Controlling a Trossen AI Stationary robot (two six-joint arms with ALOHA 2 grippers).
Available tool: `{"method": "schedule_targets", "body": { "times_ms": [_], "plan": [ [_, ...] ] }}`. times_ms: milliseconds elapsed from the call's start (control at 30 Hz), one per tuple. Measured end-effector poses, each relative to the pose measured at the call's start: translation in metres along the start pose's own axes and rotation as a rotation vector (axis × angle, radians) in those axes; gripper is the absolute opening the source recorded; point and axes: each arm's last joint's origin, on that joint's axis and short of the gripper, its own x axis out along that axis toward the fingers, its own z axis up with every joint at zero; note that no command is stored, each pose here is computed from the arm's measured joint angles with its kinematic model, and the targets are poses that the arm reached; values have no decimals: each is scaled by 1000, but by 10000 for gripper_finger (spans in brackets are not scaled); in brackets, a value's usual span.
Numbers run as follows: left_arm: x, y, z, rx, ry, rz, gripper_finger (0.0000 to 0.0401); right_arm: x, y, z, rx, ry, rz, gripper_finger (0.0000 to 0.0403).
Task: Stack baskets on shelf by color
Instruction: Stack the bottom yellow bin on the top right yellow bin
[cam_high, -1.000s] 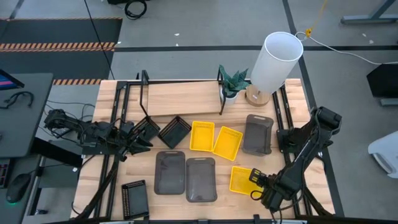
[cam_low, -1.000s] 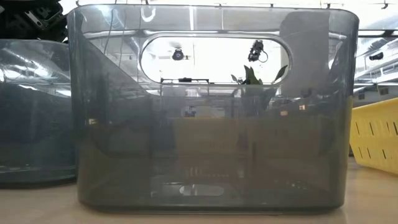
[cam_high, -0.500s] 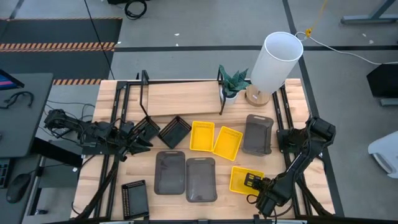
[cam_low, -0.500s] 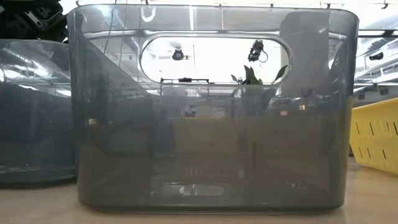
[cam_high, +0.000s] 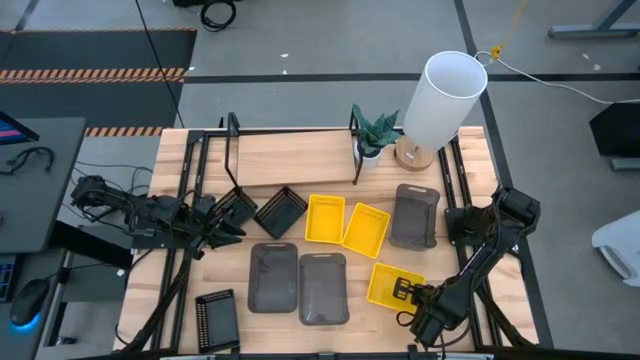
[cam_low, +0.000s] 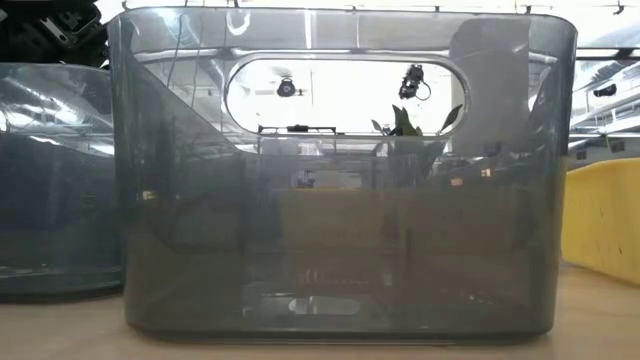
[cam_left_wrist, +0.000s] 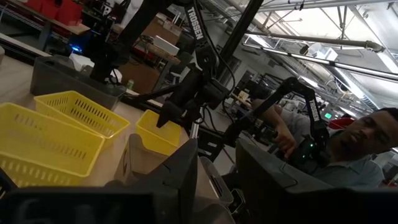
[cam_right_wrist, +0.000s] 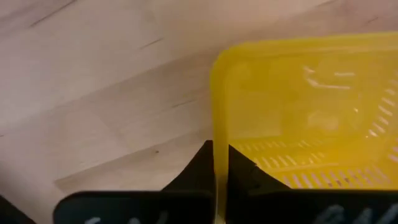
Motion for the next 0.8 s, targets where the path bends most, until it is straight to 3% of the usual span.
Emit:
{"method": "schedule_targets", "body": {
  "times_ms": [167,367,800],
  "plan": [
    [0,0,0,0,0,0,117,0,-4,0,-89,-8,7,6],
    [0,0,0,0,0,0,117,-15,-20,1,-44,-8,18,4],
    [0,0,0,0,0,0,117,-83,-43,19,279,-132,-9,3]
  ]
}}
